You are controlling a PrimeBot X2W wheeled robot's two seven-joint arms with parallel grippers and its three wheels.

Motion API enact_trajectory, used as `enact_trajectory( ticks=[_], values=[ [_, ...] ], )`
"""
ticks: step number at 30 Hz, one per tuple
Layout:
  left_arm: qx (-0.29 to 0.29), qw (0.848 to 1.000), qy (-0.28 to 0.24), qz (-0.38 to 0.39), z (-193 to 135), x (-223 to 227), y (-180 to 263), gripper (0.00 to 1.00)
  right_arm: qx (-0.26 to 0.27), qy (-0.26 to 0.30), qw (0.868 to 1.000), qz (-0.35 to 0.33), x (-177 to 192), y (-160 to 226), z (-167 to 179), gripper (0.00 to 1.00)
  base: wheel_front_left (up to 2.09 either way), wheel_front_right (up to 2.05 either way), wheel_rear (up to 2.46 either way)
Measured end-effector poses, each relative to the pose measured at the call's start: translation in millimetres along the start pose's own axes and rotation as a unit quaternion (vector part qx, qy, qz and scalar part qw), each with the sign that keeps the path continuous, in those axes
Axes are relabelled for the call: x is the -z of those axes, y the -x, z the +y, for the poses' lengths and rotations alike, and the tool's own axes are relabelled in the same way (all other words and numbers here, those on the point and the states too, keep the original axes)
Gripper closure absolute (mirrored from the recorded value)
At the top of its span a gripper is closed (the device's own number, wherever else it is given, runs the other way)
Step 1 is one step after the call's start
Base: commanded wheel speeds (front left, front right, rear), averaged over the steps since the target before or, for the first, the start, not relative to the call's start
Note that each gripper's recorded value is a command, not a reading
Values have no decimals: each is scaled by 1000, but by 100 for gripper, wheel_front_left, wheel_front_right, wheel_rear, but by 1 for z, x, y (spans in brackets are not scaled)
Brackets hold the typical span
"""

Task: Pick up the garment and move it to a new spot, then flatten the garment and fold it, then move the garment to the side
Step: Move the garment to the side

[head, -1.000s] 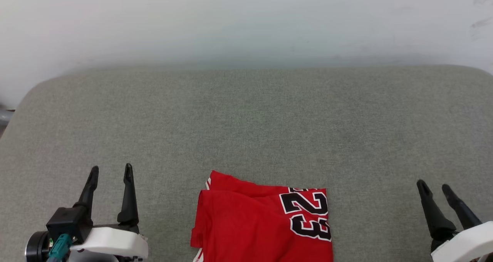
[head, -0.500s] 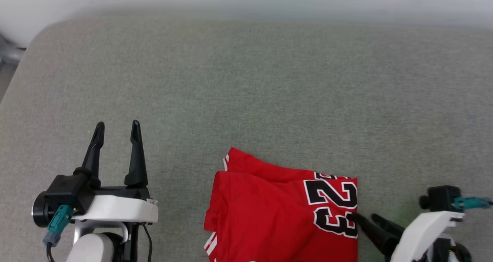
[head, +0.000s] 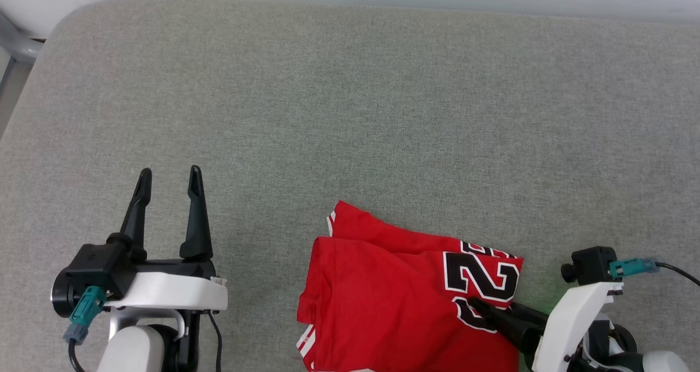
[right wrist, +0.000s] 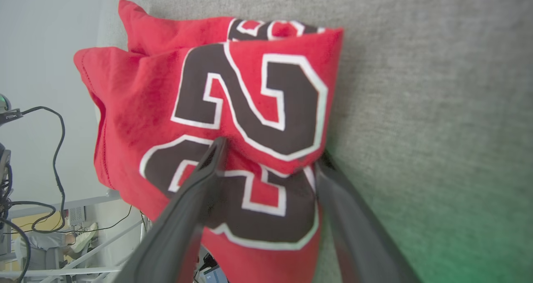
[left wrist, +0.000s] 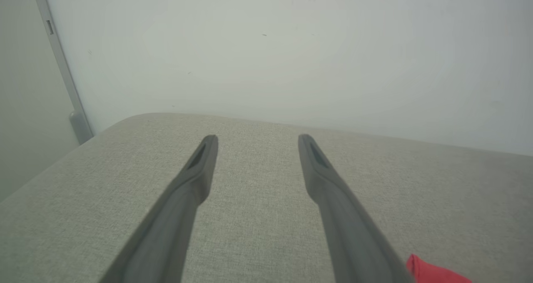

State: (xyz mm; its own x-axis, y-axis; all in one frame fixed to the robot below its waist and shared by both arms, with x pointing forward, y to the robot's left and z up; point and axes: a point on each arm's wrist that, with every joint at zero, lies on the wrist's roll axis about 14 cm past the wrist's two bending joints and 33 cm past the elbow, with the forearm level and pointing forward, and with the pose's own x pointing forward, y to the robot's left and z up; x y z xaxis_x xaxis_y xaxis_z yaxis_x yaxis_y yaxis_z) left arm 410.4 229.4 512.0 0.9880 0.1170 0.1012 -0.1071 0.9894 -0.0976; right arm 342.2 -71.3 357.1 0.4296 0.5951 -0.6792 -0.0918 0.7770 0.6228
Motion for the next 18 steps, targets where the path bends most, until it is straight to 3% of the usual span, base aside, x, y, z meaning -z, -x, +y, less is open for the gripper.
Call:
enact_trajectory(
  ticks=[1,10,18],
  values=[
    [-1,1000,-1,0,1,0,0,0,0,3,1000,0,0,0,0,98,0,0,0],
    [5,1000,-1,-12,-1,-9,5,0,1,44,999,-30,-12,10,10,100,0,0,0],
    [37,999,2,-25,-20,-19,11,0,39,99,989,-98,-41,53,2,100,0,0,0]
  ],
)
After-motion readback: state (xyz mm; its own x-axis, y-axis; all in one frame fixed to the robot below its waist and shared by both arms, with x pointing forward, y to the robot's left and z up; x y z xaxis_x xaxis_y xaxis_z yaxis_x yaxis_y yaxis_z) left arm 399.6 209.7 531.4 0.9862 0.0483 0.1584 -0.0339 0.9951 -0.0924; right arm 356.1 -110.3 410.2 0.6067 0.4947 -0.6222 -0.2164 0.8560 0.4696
